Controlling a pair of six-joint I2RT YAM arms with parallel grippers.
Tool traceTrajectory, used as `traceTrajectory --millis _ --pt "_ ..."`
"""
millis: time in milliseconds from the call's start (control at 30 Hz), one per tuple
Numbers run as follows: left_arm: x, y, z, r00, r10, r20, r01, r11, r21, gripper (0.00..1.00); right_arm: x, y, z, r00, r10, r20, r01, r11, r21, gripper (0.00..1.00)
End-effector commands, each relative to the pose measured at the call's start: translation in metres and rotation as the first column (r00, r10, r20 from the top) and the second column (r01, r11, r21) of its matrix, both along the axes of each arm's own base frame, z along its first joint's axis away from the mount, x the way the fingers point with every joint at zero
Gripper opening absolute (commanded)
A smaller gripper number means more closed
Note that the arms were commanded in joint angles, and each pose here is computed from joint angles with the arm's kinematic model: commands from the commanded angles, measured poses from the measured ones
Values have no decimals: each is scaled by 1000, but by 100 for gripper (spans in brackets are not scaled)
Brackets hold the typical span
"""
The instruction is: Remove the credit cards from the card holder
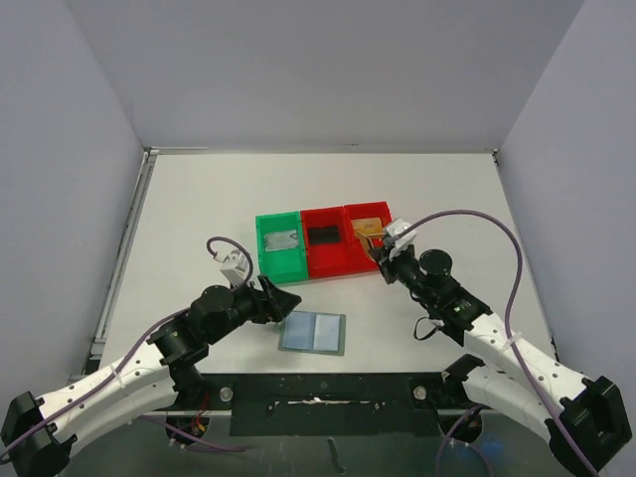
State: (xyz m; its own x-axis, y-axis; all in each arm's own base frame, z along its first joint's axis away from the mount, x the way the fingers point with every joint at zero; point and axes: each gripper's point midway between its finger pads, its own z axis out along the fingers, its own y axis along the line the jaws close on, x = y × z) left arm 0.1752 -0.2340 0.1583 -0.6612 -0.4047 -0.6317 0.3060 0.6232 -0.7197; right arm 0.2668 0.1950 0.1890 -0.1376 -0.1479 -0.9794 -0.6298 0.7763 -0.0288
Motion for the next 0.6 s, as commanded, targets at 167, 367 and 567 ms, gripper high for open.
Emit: traceTrajectory --millis 167,367,567 --pt "7 11 0 999 10 31 -14 991 136 72 85 -34 11 956 26 293 127 864 -488 0" --pt "5 13 1 1000 -5 28 1 987 159 73 116 -31 6 936 120 332 95 821 -564 0" --pt "4 16 2 1000 -8 23 4 984 180 73 132 -20 -12 931 226 285 -5 792 -611 0"
